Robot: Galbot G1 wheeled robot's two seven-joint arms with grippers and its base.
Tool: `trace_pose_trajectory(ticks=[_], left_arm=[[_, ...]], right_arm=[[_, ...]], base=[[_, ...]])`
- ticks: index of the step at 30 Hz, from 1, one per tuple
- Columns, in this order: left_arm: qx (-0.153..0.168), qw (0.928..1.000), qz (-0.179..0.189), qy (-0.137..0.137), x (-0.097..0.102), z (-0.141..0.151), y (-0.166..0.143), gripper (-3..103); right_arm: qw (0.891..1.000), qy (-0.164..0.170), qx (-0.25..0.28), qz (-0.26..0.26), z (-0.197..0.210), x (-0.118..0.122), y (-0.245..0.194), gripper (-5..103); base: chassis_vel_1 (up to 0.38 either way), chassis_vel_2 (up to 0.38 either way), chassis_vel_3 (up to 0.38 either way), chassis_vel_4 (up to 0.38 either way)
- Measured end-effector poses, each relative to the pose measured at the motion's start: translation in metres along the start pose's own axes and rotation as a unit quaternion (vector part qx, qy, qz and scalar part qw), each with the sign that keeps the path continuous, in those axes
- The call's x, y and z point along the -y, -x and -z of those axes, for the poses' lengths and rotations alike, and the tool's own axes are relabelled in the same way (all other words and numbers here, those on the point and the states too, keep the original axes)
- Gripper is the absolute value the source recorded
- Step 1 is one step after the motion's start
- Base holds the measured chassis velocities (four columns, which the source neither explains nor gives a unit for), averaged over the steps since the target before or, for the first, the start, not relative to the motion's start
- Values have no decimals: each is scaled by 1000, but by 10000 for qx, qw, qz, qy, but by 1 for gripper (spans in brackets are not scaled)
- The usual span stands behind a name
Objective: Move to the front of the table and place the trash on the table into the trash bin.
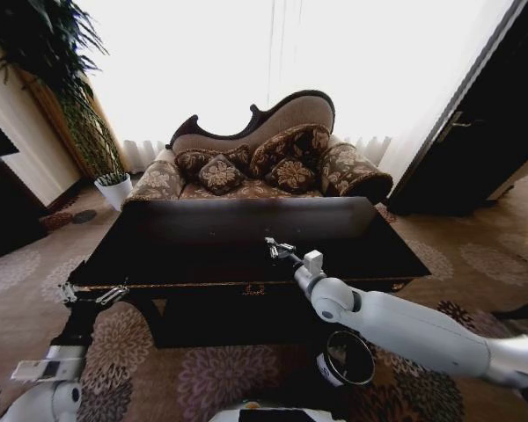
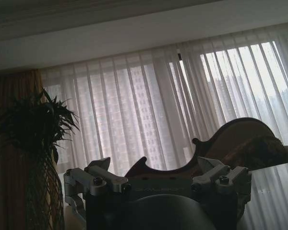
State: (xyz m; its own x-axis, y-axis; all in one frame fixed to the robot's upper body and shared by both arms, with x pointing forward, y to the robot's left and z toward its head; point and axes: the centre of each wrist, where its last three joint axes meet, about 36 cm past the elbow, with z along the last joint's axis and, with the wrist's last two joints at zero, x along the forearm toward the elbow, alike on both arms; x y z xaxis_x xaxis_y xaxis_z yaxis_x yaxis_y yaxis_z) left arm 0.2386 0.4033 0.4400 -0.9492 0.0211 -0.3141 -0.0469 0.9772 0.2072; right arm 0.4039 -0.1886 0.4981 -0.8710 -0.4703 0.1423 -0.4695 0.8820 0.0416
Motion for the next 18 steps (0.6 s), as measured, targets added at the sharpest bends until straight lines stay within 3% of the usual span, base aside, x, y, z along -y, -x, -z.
trace_pose_trajectory(ticks=[6, 18], left_arm=[[60, 9999, -44, -80, 8, 2, 2, 100], [226, 9992, -228, -219, 21, 10, 10, 100]], right_arm=[[9987, 217, 359, -276, 17, 7, -34, 2], [9887, 828, 537, -1127, 9, 17, -107, 2]], base=[[0, 0, 0, 0], [0, 0, 0, 0]])
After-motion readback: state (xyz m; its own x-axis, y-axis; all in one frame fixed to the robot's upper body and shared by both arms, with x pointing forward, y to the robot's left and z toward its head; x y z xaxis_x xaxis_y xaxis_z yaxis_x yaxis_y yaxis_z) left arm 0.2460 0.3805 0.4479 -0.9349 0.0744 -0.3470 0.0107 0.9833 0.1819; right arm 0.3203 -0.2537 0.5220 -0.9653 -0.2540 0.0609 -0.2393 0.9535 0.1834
